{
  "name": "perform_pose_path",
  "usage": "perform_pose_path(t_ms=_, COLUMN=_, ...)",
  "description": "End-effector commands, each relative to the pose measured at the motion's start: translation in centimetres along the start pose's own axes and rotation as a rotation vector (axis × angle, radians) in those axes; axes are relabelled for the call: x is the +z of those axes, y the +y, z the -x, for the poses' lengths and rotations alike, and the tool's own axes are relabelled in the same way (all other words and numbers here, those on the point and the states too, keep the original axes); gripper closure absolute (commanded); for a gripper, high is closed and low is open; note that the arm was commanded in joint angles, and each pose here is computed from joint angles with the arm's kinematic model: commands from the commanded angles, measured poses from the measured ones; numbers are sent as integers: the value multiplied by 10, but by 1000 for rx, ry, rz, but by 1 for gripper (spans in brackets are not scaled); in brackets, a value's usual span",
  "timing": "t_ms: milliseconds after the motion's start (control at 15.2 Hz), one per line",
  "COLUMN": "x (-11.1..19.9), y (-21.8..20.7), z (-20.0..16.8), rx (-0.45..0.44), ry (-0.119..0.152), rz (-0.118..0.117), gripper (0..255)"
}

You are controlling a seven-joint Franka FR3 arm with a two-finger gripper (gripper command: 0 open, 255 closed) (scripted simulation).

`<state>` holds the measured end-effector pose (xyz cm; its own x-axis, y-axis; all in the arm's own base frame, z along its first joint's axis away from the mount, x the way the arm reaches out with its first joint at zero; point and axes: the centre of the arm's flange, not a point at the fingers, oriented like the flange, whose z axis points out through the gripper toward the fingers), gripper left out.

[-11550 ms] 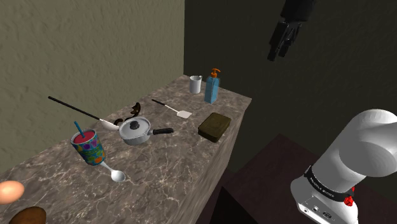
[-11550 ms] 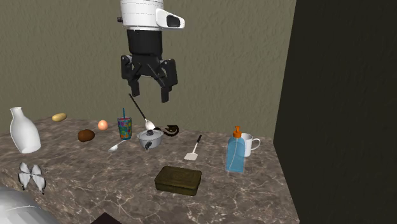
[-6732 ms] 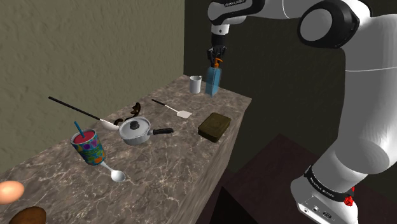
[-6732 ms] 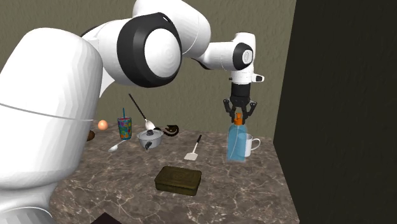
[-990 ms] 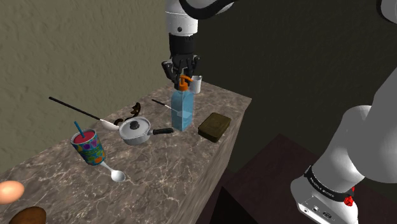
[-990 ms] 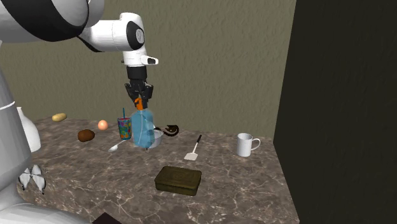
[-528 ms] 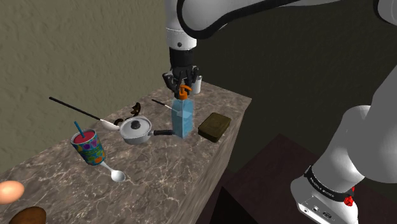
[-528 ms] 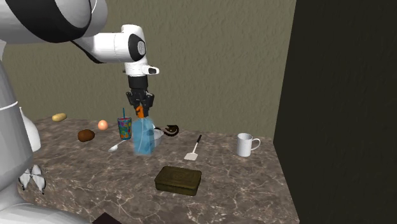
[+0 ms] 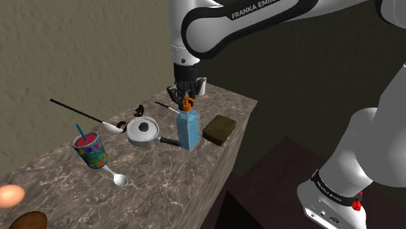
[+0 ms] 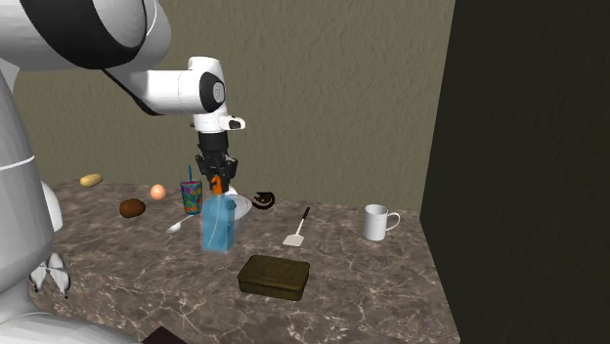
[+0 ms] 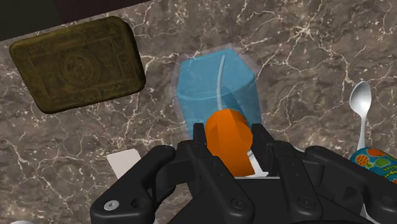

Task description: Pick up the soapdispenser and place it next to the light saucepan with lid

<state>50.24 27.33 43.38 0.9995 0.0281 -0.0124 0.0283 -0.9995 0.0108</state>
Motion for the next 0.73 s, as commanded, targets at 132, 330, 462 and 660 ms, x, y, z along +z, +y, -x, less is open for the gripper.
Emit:
perform_pose_path(t_ms=132, x=22, y=0, z=-1, rx=0, ry=1, rz=0, gripper=255)
perform_pose_path(t_ms=330, x=37, y=0, z=-1, rx=0, ry=1, rz=0, gripper=255)
perform_pose_path(t_ms=462, x=37, y=0, z=-1, rx=0, ry=1, rz=0, gripper=255)
perform_pose_path(t_ms=660, x=37, y=0, z=-1, rx=0, ry=1, rz=0, gripper=255)
